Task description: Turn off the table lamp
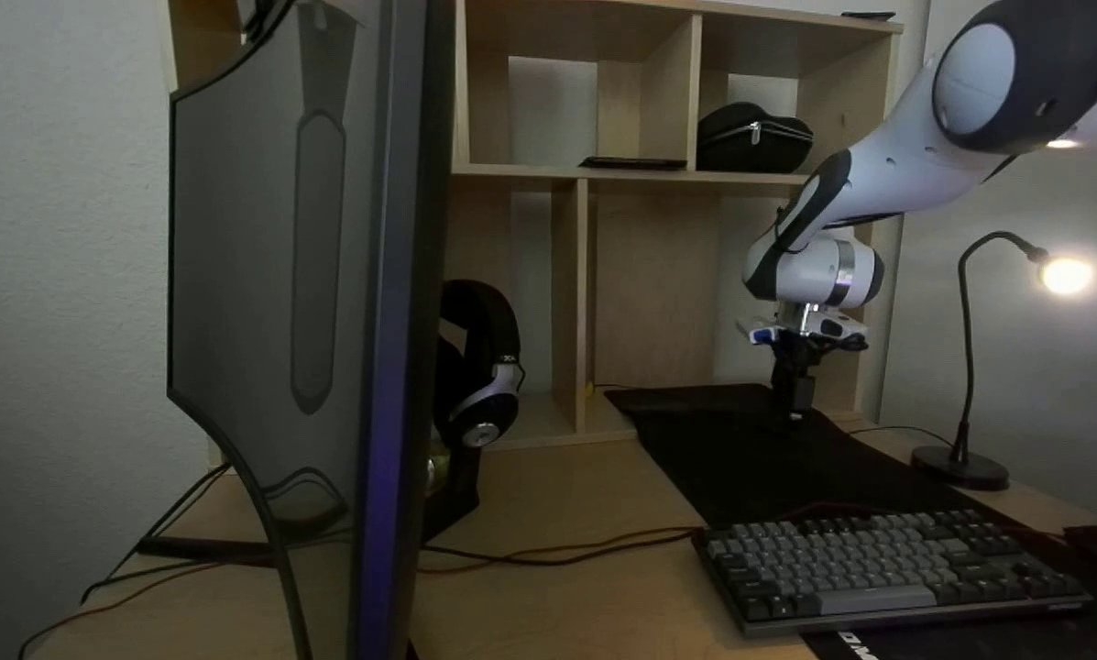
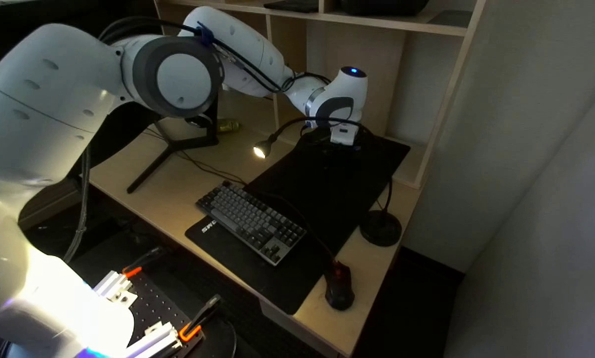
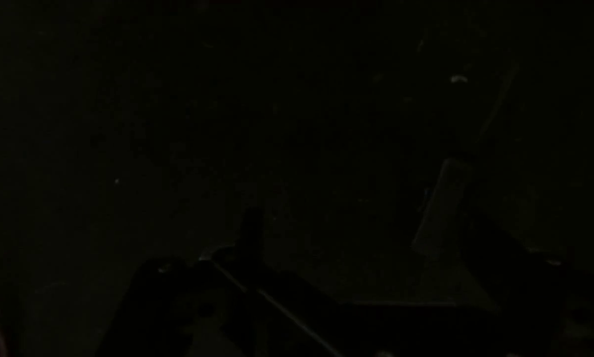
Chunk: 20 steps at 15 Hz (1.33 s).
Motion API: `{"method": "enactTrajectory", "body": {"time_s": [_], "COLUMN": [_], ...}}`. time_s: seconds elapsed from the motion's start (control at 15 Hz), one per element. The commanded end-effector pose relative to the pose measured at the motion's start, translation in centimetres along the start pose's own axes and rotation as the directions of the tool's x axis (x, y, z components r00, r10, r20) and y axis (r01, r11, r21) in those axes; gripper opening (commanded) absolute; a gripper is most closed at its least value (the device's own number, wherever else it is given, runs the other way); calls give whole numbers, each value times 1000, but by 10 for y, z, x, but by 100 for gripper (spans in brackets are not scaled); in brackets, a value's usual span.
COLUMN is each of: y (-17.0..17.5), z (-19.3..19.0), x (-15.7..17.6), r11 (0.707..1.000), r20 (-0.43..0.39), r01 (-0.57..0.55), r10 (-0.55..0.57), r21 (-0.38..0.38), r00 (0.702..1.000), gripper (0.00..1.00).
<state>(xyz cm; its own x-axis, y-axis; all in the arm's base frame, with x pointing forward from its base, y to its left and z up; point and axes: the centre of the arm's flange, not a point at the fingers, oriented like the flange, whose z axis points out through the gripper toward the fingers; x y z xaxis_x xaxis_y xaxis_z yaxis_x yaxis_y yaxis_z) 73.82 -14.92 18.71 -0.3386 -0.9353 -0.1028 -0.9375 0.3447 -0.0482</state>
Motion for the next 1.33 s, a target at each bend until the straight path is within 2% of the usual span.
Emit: {"method": "enactTrajectory", "body": {"time_s": [0.0, 0.2, 0.47, 0.73, 1.27], "y": [-2, -6, -19, -25, -40], "z": [5, 8, 28, 46, 49], "x": [1, 1, 4, 4, -10], "r11": [999, 998, 984, 971, 958], "r20": [-5, -9, 13, 10, 55], "r01": [-32, -59, -136, -192, -212], "r10": [32, 59, 135, 192, 205], "r21": [10, 21, 111, 146, 194], "r00": [999, 998, 991, 981, 977], "gripper": [100, 100, 100, 100, 100]}}
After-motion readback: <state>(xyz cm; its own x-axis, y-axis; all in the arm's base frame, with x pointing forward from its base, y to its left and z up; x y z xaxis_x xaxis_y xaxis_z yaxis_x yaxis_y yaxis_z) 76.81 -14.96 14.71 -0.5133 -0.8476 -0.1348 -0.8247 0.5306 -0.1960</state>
